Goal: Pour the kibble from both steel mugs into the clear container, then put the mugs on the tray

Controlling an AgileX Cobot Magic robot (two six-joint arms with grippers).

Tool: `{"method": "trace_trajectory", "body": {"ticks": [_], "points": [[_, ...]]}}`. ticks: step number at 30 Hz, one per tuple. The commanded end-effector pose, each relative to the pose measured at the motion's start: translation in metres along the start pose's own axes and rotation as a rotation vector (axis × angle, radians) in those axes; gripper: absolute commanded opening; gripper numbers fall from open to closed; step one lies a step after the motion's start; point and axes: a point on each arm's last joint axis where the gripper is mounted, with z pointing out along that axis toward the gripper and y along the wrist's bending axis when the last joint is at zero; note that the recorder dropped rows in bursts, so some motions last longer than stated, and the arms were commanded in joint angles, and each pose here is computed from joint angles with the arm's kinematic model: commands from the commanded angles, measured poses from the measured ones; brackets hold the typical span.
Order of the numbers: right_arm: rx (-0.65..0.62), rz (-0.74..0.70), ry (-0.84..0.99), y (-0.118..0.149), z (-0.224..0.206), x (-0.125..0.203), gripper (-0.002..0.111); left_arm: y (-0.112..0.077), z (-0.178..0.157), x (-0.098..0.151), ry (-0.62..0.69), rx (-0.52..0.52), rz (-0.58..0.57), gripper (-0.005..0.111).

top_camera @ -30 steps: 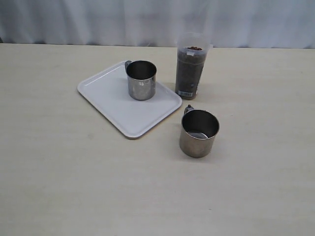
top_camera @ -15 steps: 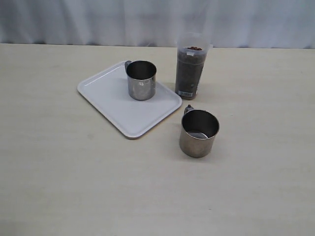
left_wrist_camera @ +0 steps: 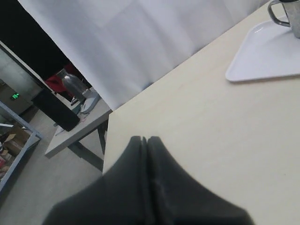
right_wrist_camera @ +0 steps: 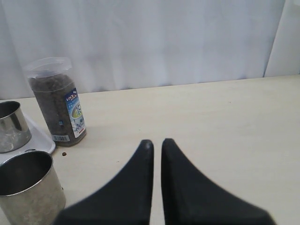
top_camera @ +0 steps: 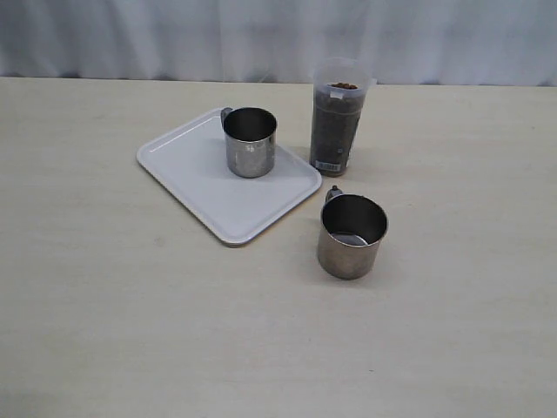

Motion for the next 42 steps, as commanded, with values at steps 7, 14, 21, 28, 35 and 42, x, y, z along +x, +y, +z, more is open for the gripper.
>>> {"method": "trace_trajectory", "body": {"ticks": [7, 14, 21, 28, 35, 42], "points": [[-0.004, 0.002, -0.005, 0.0002, -0.0001, -0.0001, 0.005, -0.0053, -0.0002, 0.0018, 0.028, 0.054, -0.471, 0.0], [-0.004, 0.002, -0.005, 0.0002, -0.0001, -0.0001, 0.005, -0.0054, -0.0002, 0.0018, 0.034, 0.051, -0.711, 0.0], [-0.004, 0.002, -0.005, 0.0002, -0.0001, -0.0001, 0.005, -0.0051, -0.0001, 0.002, 0.036, 0.048, -0.702, 0.0], [-0.004, 0.002, -0.005, 0.0002, -0.0001, -0.0001, 0.005, -0.0051, -0.0001, 0.002, 0.036, 0.048, -0.702, 0.0], [-0.004, 0.002, -0.005, 0.0002, -0.0001, -0.0001, 0.005, -0.0013, -0.0001, 0.0044, 0.043, 0.008, -0.515, 0.0], [-0.004, 0.002, -0.005, 0.0002, -0.0001, -0.0001, 0.005, -0.0001, 0.0, 0.0014, 0.003, 0.012, -0.49, 0.0]]}}
